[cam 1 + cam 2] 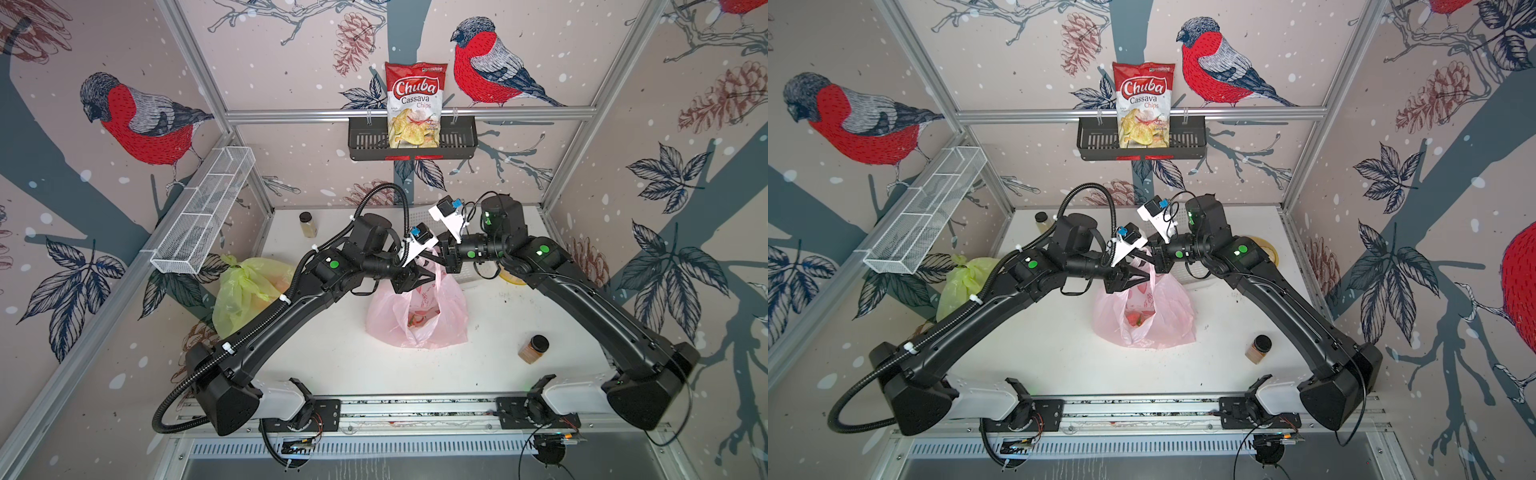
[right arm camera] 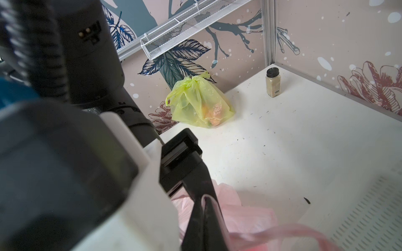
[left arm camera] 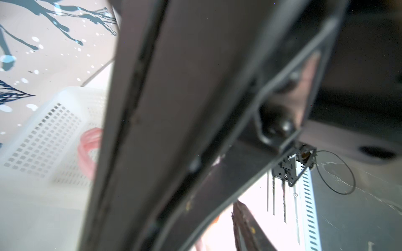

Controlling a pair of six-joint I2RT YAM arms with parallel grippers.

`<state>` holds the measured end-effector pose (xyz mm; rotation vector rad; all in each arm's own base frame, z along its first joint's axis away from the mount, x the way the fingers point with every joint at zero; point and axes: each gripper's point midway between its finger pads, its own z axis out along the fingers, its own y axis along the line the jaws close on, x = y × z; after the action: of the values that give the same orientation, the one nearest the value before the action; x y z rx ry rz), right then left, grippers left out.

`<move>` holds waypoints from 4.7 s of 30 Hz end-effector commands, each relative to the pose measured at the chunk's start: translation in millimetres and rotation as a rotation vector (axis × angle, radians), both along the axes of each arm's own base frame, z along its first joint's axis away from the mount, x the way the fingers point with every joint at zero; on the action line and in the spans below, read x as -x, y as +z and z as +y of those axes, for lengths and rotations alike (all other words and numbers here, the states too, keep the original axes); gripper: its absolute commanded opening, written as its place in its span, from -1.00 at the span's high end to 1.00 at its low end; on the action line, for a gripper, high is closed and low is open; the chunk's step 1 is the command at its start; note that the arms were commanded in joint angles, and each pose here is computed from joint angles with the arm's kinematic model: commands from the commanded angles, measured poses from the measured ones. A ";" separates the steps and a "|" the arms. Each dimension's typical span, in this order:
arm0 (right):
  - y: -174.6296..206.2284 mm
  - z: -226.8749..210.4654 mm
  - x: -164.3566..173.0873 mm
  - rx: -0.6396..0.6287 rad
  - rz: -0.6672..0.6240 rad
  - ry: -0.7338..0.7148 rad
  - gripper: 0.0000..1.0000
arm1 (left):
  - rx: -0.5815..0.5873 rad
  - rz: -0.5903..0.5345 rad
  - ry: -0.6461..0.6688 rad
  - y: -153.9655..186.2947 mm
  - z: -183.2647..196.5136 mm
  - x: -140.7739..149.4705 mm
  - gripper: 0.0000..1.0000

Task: Place the peach into a plastic bag & tie a knot
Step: Cross the plastic bag at the center of the board.

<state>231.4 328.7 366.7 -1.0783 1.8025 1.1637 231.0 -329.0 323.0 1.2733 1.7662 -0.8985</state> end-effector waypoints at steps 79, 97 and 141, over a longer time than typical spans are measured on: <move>9.7 -23.0 -28.1 -0.183 0.208 -0.291 0.42 | 0.339 0.009 -0.044 26.7 3.6 -0.5 1.00; 36.6 -26.9 -24.1 -0.224 0.157 -0.283 1.00 | 0.281 0.053 0.048 -5.7 4.5 -16.9 0.81; -125.4 4.3 18.2 0.060 0.260 -0.308 1.00 | 0.275 0.120 0.133 -25.5 24.1 -16.3 1.00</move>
<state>208.0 340.4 257.3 -0.6785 2.0639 1.1747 249.1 -303.9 280.7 0.9231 1.8014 -1.1036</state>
